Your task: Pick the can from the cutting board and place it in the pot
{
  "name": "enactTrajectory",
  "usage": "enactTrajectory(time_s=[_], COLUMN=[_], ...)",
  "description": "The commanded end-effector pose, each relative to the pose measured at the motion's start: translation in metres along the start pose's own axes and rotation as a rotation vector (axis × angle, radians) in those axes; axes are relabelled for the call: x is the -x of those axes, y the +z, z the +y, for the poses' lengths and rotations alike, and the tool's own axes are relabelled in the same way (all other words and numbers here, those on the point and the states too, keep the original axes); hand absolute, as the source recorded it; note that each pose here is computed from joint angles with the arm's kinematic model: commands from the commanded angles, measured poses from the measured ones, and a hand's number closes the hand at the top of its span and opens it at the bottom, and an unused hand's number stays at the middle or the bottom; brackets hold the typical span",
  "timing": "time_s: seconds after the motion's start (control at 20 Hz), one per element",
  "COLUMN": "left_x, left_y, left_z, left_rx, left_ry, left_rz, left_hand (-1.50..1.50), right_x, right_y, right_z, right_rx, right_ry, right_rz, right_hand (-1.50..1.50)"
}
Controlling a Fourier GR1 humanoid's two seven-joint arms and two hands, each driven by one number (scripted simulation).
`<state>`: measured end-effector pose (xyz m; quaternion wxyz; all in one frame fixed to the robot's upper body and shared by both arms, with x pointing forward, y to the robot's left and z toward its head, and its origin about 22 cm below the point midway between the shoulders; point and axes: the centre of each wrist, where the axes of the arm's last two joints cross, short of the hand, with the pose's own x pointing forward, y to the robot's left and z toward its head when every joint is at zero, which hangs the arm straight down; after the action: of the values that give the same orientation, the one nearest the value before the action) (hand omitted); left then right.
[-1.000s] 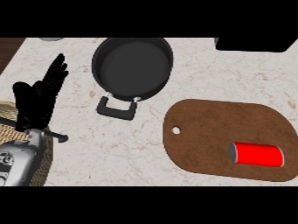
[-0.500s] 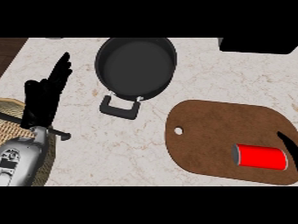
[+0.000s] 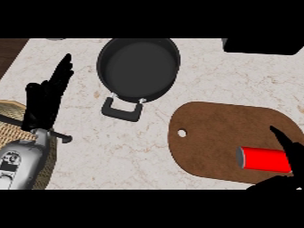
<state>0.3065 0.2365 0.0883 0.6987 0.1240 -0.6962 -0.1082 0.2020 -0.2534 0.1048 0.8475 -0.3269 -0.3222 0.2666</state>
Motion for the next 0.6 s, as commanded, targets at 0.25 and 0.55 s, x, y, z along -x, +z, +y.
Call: enactTrajectory(time_s=[0.25, 0.55], left_x=[0.054, 0.048], left_y=[0.022, 0.023], left_z=[0.031, 0.033], left_rx=[-0.052, -0.068], left_ry=[-0.061, -0.068], left_rz=[0.166, 0.15], left_hand=[0.0, 0.0], right_x=[-0.028, -0.039], right_y=[-0.018, -0.031], right_z=[0.004, 0.019], right_rx=[-0.067, -0.07], right_ry=[0.055, 0.103], right_rz=[0.189, 0.22], right_hand=[-1.5, -1.5])
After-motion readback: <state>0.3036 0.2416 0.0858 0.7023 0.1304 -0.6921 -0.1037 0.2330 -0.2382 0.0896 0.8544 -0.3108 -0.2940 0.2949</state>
